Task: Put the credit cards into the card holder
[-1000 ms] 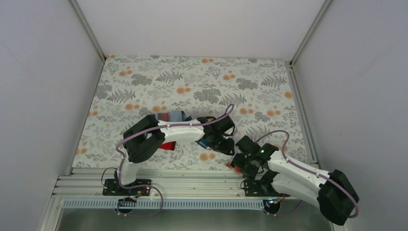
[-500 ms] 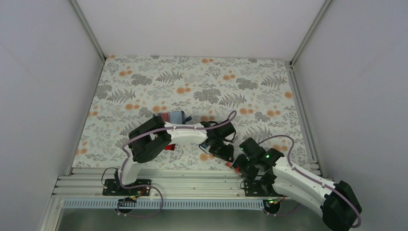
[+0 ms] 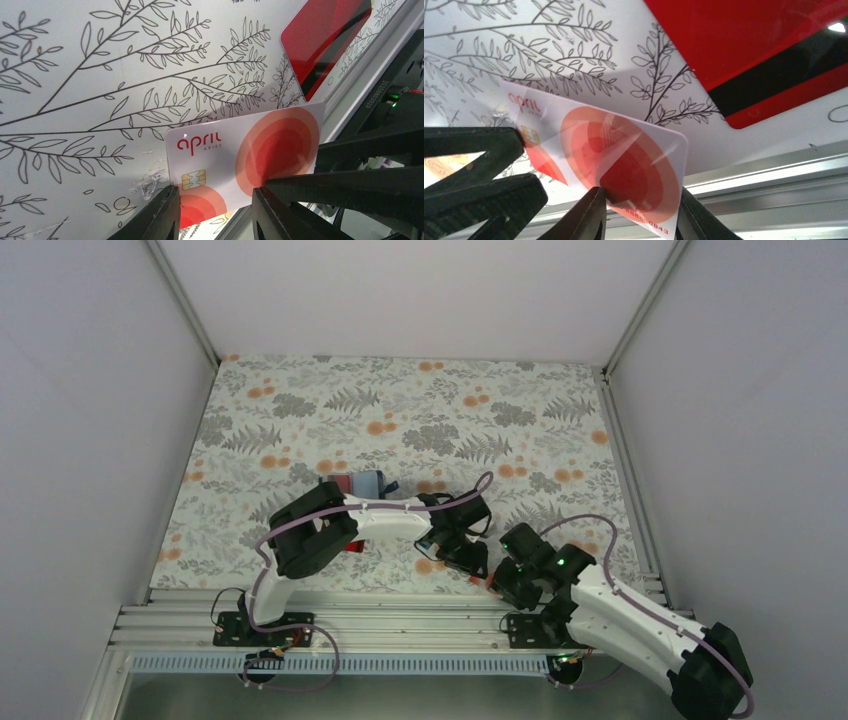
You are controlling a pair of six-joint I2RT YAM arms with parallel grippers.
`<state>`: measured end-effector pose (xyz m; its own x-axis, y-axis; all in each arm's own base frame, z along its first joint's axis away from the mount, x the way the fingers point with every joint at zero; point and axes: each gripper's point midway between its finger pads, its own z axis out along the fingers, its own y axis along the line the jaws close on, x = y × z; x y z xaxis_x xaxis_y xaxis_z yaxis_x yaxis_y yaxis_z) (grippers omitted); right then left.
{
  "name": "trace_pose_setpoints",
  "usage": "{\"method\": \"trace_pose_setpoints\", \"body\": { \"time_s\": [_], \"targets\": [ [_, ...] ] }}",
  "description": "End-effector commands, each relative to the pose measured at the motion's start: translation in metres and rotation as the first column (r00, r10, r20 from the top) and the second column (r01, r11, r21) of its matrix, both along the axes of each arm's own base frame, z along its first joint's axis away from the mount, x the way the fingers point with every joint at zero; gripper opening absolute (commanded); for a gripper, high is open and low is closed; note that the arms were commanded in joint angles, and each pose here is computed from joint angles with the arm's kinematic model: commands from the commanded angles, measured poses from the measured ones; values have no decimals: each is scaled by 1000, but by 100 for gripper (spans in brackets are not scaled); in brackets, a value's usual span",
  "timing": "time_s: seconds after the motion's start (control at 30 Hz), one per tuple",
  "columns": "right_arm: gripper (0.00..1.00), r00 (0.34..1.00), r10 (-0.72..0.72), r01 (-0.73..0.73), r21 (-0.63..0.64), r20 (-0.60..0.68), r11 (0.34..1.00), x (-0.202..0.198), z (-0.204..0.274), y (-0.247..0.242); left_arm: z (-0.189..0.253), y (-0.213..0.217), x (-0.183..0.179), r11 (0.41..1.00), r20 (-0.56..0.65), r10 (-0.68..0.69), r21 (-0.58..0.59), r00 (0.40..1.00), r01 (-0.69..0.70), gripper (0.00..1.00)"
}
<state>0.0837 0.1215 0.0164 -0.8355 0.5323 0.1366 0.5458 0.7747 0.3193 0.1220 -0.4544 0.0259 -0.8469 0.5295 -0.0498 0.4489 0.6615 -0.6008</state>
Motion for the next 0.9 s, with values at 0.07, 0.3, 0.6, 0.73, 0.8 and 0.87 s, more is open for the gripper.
{"method": "trace_pose_setpoints", "body": {
  "time_s": [0.07,0.3,0.6,0.73,0.8,0.87],
  "targets": [
    [25,995,21,-25,44,94,999,18,20,11,-16,-1,-8,1000,-26,-11,24,1000,11,37],
    [8,993,34,-40,49,115,998,22,30,14,-7,-3,-4,1000,-10,9,15,1000,-8,37],
    [4,979,50,-70,94,198,993,37,62,26,43,6,28,992,70,124,-16,990,-123,37],
    [4,966,57,-93,130,252,987,47,78,35,73,18,55,981,114,192,-48,975,-187,37],
    [4,959,66,-110,148,275,983,52,83,41,92,28,71,974,140,224,-70,964,-216,37],
    [4,951,76,-130,166,300,978,58,85,48,108,41,90,965,168,261,-86,951,-250,37]
  ]
}}
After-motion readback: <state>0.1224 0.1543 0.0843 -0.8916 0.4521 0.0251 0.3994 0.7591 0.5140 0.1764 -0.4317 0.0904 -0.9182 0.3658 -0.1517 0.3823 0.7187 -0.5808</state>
